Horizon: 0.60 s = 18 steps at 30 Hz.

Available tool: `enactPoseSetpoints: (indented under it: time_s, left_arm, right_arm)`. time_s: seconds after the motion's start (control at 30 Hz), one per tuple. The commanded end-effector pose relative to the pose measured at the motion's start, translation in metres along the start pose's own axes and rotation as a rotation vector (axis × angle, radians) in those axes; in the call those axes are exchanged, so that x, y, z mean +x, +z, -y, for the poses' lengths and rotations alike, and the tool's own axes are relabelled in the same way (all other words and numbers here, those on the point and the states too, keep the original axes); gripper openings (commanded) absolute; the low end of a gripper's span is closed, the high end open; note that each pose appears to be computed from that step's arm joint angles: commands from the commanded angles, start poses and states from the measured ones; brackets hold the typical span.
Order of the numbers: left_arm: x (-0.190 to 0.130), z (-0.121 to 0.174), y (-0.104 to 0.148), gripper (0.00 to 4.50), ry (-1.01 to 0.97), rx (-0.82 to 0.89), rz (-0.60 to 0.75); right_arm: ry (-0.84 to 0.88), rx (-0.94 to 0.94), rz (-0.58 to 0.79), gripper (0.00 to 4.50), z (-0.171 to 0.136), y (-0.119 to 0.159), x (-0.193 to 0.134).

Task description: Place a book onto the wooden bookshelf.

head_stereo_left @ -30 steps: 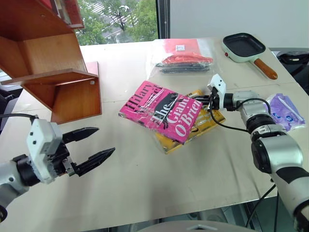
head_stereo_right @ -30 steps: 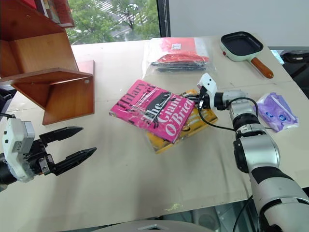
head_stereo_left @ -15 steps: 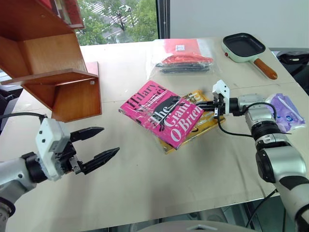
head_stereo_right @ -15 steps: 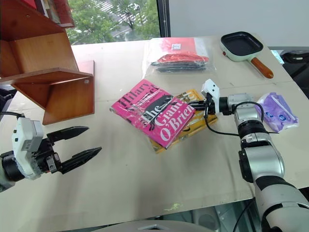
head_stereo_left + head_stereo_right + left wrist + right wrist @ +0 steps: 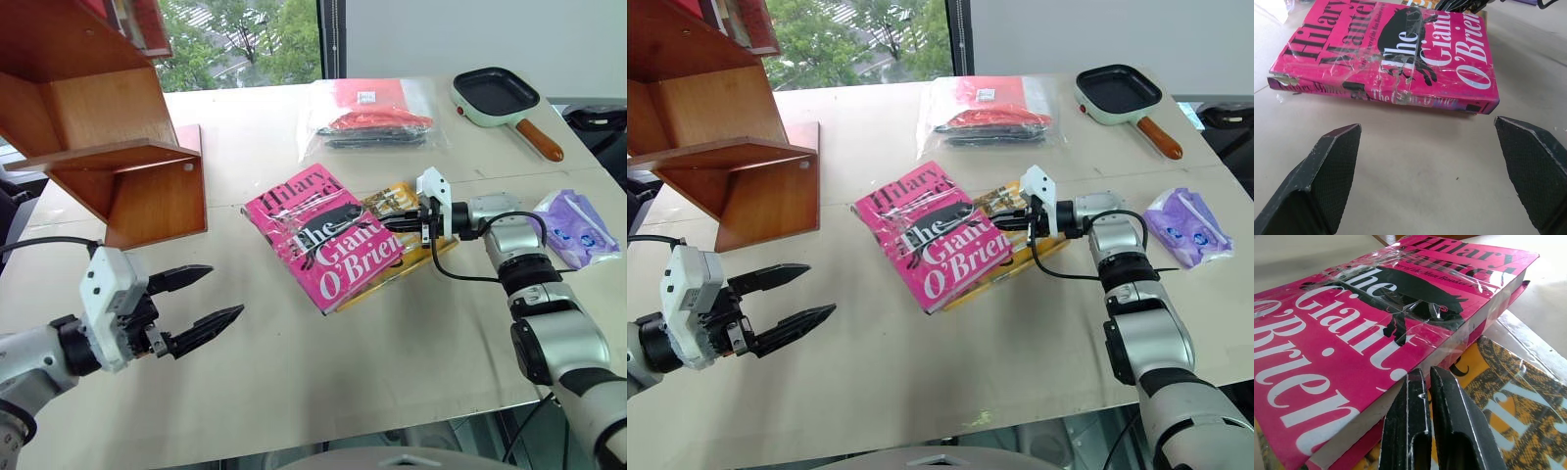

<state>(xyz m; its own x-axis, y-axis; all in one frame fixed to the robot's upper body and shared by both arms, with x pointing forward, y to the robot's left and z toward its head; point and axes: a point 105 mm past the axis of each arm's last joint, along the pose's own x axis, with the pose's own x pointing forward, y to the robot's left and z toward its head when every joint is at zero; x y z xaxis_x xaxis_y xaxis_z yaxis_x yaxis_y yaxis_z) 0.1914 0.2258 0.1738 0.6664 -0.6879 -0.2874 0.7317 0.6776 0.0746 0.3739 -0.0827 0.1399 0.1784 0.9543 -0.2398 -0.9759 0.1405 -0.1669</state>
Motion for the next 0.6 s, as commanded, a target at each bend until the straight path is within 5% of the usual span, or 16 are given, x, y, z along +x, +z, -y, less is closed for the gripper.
enactPoseSetpoints:
  time_s: [0.03,0.23,0.4,0.5,0.6]
  left_arm:
    - [-0.003,0.002,0.009,4.50,0.013,0.042,0.016]
    - [-0.002,0.004,0.007,4.50,0.034,0.004,0.041]
    - [0.024,-0.007,-0.016,4.50,0.217,-0.209,0.178]
    - [0.039,-0.010,-0.023,4.50,0.287,-0.396,0.292]
    - [0.058,-0.007,-0.030,4.50,0.288,-0.596,0.369]
  right_arm:
    - [-0.005,-0.042,0.032,0.04,0.002,0.011,0.000]
    - [-0.087,-0.053,0.019,0.04,0.012,0.009,-0.029]
    - [-0.180,-0.120,0.032,0.04,0.011,0.012,-0.078]
    - [-0.187,-0.096,0.076,0.72,0.000,0.025,-0.105]
    - [-0.170,-0.063,0.085,2.18,-0.021,0.035,-0.122]
